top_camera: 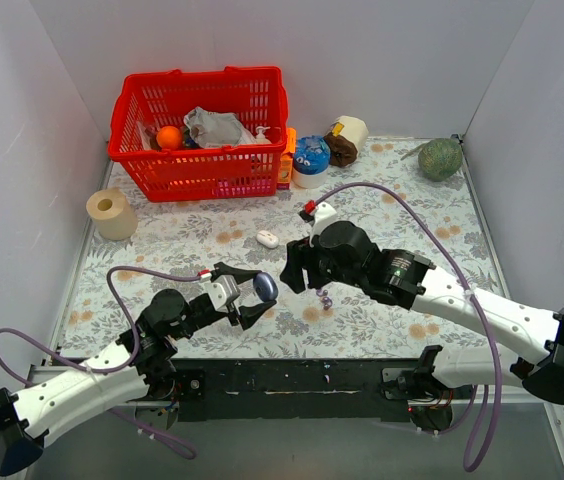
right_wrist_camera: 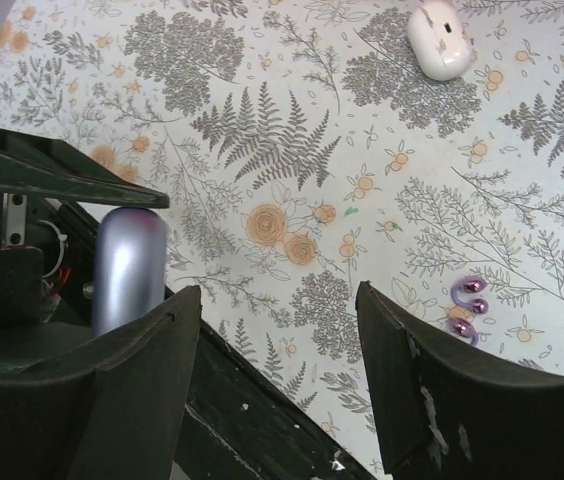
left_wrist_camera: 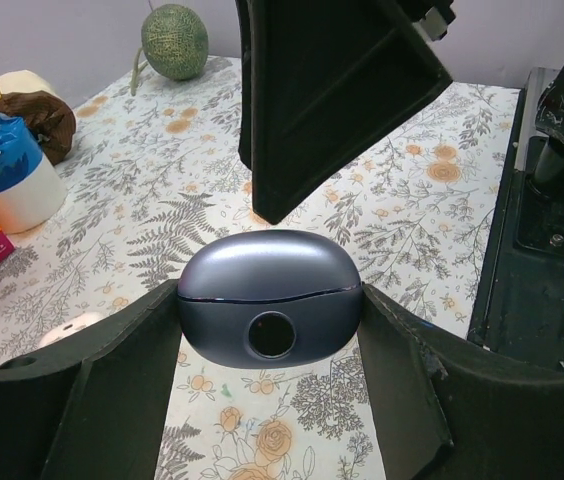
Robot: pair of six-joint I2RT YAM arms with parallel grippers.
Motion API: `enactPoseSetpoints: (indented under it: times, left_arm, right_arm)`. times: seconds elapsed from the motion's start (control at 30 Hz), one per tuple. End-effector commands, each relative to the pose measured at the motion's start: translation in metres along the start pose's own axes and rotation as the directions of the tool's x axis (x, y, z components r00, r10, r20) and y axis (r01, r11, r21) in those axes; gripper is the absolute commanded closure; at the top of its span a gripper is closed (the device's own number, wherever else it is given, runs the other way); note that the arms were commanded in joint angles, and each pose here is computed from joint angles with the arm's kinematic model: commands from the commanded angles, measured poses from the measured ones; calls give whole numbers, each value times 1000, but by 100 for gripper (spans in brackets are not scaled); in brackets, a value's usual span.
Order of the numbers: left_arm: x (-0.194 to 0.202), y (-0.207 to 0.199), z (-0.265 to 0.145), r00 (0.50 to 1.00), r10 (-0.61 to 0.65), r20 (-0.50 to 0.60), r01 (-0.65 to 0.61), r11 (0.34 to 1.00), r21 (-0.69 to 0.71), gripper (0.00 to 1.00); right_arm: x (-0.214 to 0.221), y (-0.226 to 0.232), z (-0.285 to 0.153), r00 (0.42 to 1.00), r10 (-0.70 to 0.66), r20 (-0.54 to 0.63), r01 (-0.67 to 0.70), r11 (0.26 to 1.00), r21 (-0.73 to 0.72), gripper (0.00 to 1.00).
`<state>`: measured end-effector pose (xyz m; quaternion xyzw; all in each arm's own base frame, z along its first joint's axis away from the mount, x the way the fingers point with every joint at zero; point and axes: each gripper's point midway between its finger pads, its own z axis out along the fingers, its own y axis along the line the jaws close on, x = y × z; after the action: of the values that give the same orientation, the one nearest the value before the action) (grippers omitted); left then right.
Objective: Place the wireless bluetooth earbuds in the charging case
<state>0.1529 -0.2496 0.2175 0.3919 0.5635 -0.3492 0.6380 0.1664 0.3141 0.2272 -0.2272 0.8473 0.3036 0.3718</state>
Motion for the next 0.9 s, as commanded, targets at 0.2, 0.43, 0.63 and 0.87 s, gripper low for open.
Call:
enactPoseSetpoints:
  times: [0.2,0.43,0.63,0.87]
  left_arm:
    - [-24,5,4,998,22,51,-22,1000,-17,100]
    - [-30,5,9,998,34,58,-34,999,-10,100]
    - [-34,3,9,997,35,68,-35,999,-2,100]
    - [-36,4,6,996,40,78,-40,999,-8,100]
  right_arm:
    - [-40,39,-29,986,4,169,31,978,-205,25]
    - [-13,45,-3,998,-64,15,66,976,-209,21]
    - [-7,33,2,999,-44,5,44,988,-148,23]
    - [-10,21,-1,999,-26,29,28,995,-101,24]
